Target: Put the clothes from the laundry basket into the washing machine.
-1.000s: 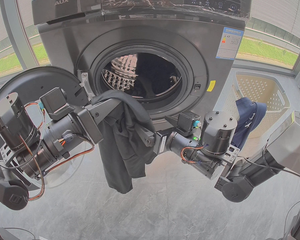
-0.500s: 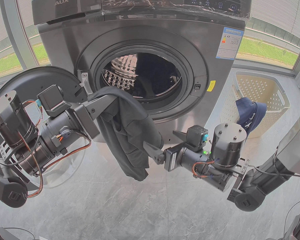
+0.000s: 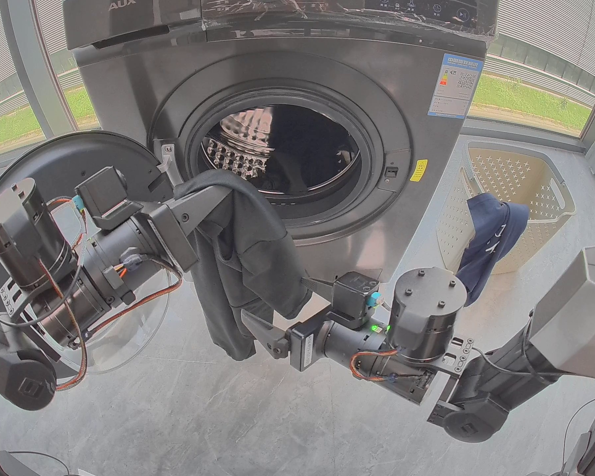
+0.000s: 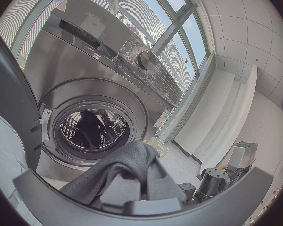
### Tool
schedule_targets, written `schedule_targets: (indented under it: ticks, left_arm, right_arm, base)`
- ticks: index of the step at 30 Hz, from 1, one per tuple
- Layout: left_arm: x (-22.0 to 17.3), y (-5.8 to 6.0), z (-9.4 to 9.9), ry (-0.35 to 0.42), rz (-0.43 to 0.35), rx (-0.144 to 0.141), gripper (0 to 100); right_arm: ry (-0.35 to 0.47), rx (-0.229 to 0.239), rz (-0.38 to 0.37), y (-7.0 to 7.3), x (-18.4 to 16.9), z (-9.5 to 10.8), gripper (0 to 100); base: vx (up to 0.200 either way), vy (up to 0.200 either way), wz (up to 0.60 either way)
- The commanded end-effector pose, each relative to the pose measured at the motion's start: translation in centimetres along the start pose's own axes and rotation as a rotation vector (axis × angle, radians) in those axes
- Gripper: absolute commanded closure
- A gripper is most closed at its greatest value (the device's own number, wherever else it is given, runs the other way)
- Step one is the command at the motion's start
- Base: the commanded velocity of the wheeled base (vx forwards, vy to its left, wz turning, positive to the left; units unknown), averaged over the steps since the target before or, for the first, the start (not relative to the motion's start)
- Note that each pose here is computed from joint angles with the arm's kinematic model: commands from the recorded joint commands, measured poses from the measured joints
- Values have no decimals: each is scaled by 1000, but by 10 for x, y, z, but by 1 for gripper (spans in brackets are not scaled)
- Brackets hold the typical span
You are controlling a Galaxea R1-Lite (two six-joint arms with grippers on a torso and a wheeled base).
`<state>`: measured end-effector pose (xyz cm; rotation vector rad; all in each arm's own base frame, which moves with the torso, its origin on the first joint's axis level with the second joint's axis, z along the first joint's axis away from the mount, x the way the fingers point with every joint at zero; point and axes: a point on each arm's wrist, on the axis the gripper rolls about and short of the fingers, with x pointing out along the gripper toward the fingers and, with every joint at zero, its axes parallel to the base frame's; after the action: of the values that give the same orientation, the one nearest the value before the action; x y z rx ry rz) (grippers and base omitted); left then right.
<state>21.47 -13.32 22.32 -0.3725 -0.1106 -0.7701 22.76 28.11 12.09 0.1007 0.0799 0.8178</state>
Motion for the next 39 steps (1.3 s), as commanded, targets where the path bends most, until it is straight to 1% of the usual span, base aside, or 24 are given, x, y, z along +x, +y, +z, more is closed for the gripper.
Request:
schedule_targets:
  ticks: [1,4,7,9,11,15,18,19,21,23,24,26,31,34,39]
  left_arm:
    - [0,0,0,2,-1,-1,100]
    - [0,0,0,0,-1,-1,100]
    - [-1,-1,2,-6,-5,1,100]
    - [-2,-2,2,-6,-6,0,100]
    - [-3,-2,1,-2,-5,0,100]
    - [-3,-2,0,2,-5,-1,100]
    - [-3,-1,0,3,-5,-1,100]
    - [-3,-1,0,3,-5,-1,100]
    - [-3,-1,0,4,-3,-3,100]
    - [-3,-1,0,4,-3,-1,100]
    - [-3,-1,0,4,-3,-3,100]
    - [-3,-1,-1,5,-4,-3,100]
    - [-3,-1,-1,5,-4,-3,100]
    - [-3,-1,0,4,-3,-3,100]
    - [-3,-1,0,1,-3,-2,100]
  right_arm:
    - [7,-5,8,-1,19,-11,0]
    - [-1,-6,9,-1,26,-13,0]
    - [-3,-11,2,-4,36,-17,0]
    - [-15,-14,-25,-14,42,-16,0]
    - [-35,-22,-52,-24,44,-12,0]
    - [-71,-23,-97,-40,42,1,0]
    - [-103,-25,-112,-46,33,17,0]
    - [-103,-25,-112,-46,33,17,0]
    - [-123,-25,-126,-50,25,28,0]
    - [-133,-25,-132,-52,22,34,0]
    - [-138,-27,-137,-53,21,37,0]
    - [-151,-29,-158,-62,20,41,0]
    - [-159,-36,-193,-75,19,43,0]
    - [-162,-37,-198,-77,19,44,0]
    - [-149,-38,-204,-78,16,40,0]
  base:
    - [0,0,0]
    - [0,0,0]
    - [0,0,0]
    - [0,0,0]
    - [0,0,0]
    - [0,0,0]
    - [0,0,0]
    - [0,0,0]
    - [0,0,0]
    - [0,0,0]
    - [0,0,0]
    - [0,0,0]
    - [0,0,0]
    - [0,0,0]
    - [0,0,0]
